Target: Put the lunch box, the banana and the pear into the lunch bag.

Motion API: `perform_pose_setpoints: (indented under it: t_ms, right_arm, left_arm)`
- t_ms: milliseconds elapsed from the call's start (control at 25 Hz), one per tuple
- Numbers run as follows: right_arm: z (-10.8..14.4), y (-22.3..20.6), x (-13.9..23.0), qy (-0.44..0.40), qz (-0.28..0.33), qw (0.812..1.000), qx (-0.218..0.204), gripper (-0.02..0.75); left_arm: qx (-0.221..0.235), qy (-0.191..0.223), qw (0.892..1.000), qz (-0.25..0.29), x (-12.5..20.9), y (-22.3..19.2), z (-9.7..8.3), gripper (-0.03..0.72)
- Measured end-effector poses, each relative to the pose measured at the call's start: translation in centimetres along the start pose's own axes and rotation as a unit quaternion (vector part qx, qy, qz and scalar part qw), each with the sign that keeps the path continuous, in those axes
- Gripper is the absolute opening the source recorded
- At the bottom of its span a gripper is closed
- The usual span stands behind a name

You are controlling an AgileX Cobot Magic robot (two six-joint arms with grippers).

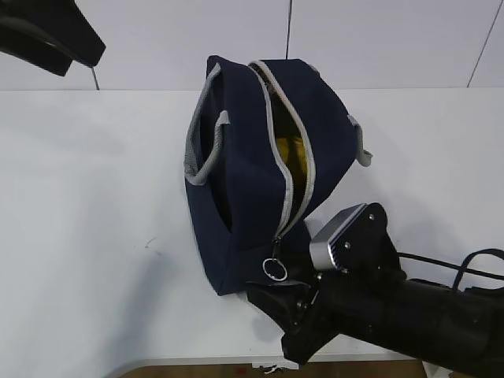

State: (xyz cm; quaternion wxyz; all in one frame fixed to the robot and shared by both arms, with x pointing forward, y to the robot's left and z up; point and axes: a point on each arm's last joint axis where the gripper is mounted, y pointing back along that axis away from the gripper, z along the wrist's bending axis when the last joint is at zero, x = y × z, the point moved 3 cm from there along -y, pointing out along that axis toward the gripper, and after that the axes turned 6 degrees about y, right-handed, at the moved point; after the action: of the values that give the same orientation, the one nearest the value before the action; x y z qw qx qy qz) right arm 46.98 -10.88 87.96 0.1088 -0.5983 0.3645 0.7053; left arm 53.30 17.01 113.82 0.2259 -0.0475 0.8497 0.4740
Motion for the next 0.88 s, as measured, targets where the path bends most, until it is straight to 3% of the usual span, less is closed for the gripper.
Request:
perform_pose_setpoints:
  t_ms: [640, 880]
  right_arm:
    - [-0.31, 0.0, 0.26, -0.009, 0.011, 1.0, 0.013, 0.33]
    - [-0.37, 0.01, 0.33, -0.01, 0.014, 1.0, 0.015, 0.252]
  left_arm:
    - [0.001, 0.0, 1.0, 0.0, 0.0, 0.0, -0.02, 0.38]
    - [0.002, 0.001, 1.0, 0.0, 0.0, 0.0, -0.04, 0.379]
